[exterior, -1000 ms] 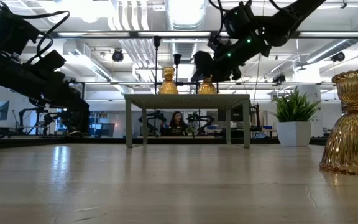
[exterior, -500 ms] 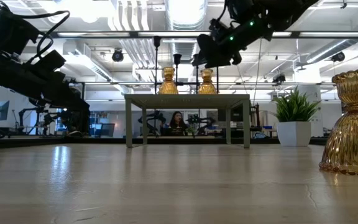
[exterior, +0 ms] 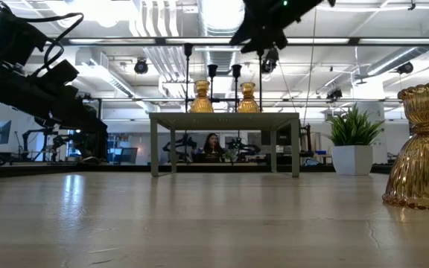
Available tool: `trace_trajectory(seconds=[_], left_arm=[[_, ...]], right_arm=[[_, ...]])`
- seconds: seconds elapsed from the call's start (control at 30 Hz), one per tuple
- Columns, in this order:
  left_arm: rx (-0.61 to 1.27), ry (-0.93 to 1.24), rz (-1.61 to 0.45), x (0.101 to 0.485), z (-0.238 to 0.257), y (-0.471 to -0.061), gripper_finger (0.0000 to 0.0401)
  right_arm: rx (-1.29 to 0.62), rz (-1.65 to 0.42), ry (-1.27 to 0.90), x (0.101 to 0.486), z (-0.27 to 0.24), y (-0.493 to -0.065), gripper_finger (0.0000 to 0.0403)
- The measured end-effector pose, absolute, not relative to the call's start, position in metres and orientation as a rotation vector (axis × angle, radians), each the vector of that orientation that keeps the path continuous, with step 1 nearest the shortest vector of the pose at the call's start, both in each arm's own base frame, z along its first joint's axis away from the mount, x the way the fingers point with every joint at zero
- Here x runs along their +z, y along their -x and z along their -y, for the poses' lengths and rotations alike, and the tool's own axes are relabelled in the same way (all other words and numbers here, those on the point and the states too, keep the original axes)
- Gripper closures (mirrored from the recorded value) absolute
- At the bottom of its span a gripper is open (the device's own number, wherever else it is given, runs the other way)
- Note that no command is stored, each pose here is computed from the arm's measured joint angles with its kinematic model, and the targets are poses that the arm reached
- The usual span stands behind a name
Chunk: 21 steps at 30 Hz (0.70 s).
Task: Pick & Place candle stick holders
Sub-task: Put the orange candle holder on the shelf aligned with the other orange candle holders
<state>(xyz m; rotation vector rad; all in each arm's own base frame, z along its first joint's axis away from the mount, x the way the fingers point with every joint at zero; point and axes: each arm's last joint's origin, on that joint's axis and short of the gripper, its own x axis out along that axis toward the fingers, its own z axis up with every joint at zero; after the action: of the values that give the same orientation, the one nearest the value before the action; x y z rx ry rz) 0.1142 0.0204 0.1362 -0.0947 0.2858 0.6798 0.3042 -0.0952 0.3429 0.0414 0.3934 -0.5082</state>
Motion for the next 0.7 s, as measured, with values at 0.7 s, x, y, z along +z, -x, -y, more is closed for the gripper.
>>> trace_trajectory(seconds=[0.7], left_arm=[[0.679,0.095,-0.285,0.136,-0.02,-0.114,0.0252]], right_arm=[[-0.183,-0.955,-0.15,0.354,-0.048,-0.267,0.0204]])
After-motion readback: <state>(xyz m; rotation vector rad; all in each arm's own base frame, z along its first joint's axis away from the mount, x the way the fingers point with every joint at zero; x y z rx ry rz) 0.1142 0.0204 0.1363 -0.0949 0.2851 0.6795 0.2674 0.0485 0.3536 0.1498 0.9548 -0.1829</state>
